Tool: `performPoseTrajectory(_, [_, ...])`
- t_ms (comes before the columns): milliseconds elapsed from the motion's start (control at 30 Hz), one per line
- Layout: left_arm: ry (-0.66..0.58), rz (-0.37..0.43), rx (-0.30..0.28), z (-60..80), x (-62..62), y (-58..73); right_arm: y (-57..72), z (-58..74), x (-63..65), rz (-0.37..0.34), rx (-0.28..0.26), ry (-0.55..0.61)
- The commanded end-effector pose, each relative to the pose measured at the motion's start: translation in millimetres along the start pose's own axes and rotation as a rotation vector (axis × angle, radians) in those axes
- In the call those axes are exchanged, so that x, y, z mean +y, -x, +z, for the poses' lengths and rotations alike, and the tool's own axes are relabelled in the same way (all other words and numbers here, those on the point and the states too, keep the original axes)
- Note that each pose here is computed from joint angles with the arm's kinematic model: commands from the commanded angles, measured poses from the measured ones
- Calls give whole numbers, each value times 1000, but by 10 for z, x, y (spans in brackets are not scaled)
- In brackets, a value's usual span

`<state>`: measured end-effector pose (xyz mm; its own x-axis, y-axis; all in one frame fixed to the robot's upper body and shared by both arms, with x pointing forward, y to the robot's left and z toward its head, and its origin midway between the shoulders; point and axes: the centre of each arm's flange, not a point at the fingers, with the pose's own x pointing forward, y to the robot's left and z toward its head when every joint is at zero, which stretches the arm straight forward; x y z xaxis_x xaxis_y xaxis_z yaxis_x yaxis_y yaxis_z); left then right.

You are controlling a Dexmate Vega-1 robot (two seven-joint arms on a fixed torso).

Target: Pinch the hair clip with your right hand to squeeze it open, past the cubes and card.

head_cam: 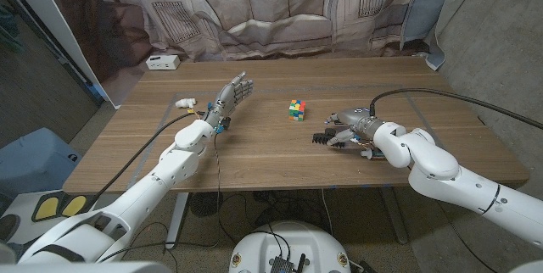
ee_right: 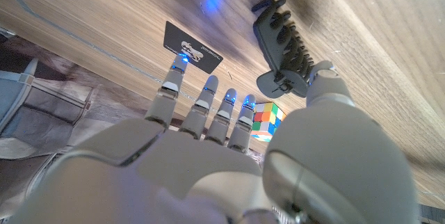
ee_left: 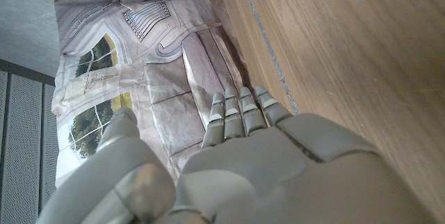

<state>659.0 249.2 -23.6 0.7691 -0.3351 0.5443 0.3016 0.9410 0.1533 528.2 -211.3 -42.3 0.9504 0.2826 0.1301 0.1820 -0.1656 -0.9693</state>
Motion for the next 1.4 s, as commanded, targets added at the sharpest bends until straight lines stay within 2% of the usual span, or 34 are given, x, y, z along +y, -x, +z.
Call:
performPoseTrajectory(33, [0,-3,-4,3,17,-11,5,10,-64,-3,2,-1])
performPoseTrajectory(433, [2,-2,-6,6,49,-15,53,33,-168,-37,7,6])
performPoseTrajectory(800, [1,-5,-15,31,65,-33,99,-13,-273,-90,17,0])
performPoseTrajectory(933, [-2,1,-17,40,72,-24,101,-78,-291,-116,-7,-49])
performPoseTrajectory(1133, [-4,4,-16,49,75,-27,129,-165,-300,-199,-41,-131])
performPoseTrajectory(1400, [-10,-1,-22,84,67,-59,145,-236,-316,-268,-69,-215])
